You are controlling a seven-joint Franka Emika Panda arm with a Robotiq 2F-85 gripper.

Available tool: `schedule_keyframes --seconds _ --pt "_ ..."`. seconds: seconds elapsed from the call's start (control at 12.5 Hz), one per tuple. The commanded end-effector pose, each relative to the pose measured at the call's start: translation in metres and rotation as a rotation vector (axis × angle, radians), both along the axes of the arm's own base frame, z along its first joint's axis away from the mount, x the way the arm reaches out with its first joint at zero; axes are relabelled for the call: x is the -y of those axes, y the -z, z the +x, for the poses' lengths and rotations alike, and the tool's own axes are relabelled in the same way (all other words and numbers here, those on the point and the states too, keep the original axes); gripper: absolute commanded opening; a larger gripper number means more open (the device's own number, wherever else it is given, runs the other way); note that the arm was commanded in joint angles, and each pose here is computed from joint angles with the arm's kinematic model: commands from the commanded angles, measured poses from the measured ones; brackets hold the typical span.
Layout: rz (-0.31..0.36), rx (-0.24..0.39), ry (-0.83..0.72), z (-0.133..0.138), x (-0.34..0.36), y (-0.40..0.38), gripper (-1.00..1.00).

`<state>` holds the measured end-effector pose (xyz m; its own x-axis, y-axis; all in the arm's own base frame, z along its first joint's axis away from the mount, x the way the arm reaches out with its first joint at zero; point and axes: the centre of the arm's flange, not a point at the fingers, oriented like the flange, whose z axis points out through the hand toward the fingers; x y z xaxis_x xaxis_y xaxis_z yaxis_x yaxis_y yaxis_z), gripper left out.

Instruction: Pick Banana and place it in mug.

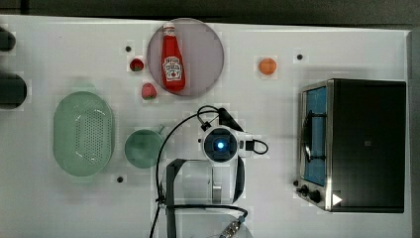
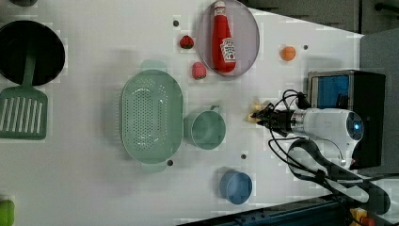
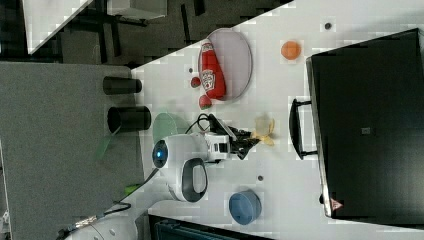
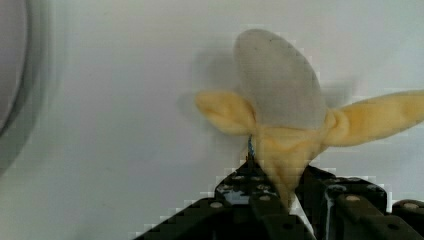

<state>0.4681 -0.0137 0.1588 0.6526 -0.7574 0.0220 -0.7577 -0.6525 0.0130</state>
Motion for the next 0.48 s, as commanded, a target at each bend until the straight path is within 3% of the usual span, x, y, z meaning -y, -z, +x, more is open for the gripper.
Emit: schedule_keyframes --seconds 0.08,0.32,0.48 --pt "-0.002 0.099 -0.013 0.018 0.003 -0.056 -0.53" --pt "-0.002 0.185 -0.022 0.028 -0.003 -0.154 -0.53" --pt "-0.005 0.119 -0.024 0.016 -0.006 -0.206 -0.53"
